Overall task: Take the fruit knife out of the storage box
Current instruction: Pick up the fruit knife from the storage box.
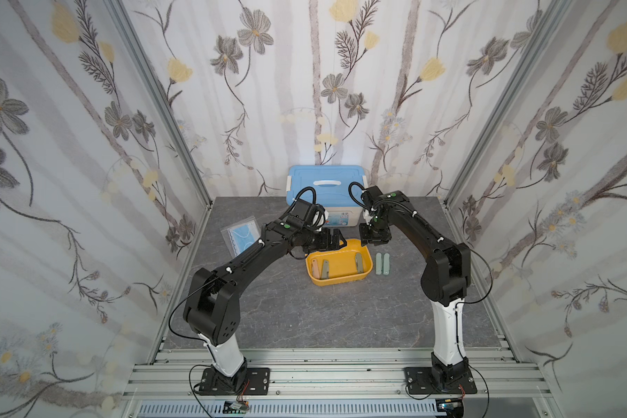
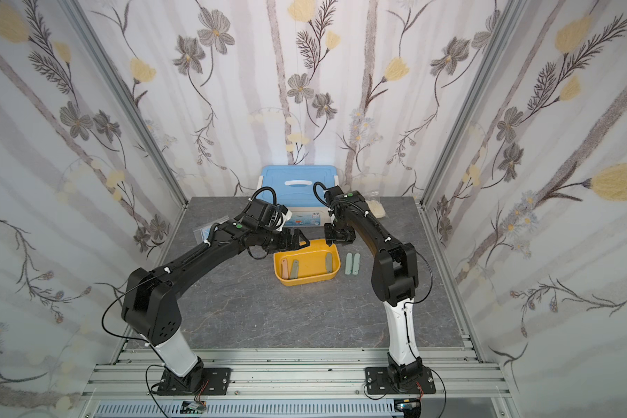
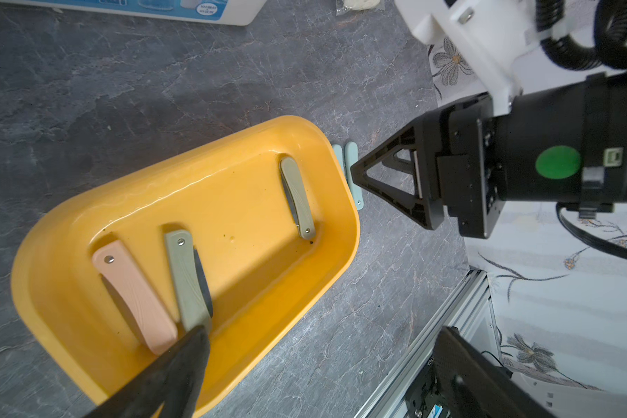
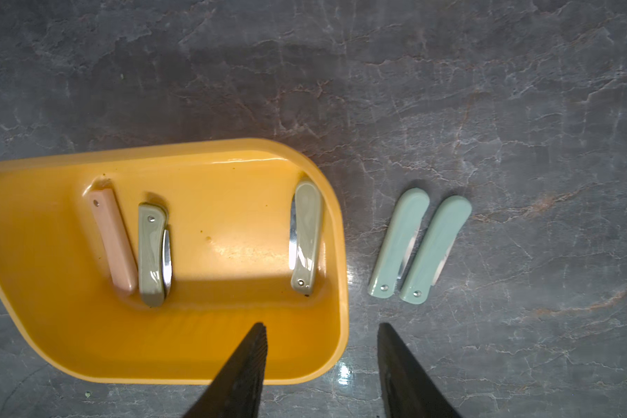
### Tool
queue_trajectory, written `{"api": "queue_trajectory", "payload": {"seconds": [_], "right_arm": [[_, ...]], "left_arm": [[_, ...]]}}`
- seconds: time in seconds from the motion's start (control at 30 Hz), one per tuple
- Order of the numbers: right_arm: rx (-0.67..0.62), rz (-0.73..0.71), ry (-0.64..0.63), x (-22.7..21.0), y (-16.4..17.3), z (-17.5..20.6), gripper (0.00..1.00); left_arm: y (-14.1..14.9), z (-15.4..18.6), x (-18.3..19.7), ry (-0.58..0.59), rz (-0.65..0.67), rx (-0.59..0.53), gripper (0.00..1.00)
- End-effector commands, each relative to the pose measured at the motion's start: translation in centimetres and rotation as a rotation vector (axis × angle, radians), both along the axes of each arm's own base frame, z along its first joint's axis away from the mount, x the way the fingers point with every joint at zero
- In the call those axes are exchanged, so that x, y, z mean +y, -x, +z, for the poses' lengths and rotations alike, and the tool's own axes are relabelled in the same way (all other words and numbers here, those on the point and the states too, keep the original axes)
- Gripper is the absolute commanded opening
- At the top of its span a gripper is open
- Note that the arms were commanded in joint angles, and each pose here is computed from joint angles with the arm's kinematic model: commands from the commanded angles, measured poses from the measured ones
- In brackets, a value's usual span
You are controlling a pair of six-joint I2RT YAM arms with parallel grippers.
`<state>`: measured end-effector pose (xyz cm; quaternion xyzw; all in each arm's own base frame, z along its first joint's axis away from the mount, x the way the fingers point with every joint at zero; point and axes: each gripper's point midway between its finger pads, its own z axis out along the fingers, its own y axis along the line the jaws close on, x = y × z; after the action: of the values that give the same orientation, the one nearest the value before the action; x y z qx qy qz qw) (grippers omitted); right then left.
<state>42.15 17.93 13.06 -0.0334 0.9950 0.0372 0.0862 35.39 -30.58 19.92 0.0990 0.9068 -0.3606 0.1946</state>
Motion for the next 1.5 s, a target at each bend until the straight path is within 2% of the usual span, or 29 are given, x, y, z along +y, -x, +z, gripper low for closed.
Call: {"api": "queue_trajectory", "payload": {"seconds": [0.0, 0.27, 0.63, 1.47], "right_arm": [[0.015, -0.009, 0.009, 0.9, 0.9, 0.1, 0.51], [0.043, 0.034, 0.052, 3.1, 2.2, -1.7, 0.51], [0.087, 0.035, 0.175, 2.6, 3.0, -5.2, 0.5], [0.131, 0.043, 0.21, 2.2, 1.7, -9.6, 0.5]], "left_arm": [[0.6, -0.3, 1.2, -0.017, 0.015, -0.002, 1.0], [2.5, -0.7, 3.4, -0.021, 0.044, 0.006, 1.0], [3.7, -2.0, 4.1, -0.008, 0.064, 0.026, 1.0], [3.7, -2.5, 4.2, -0.003, 0.075, 0.038, 1.0]]}}
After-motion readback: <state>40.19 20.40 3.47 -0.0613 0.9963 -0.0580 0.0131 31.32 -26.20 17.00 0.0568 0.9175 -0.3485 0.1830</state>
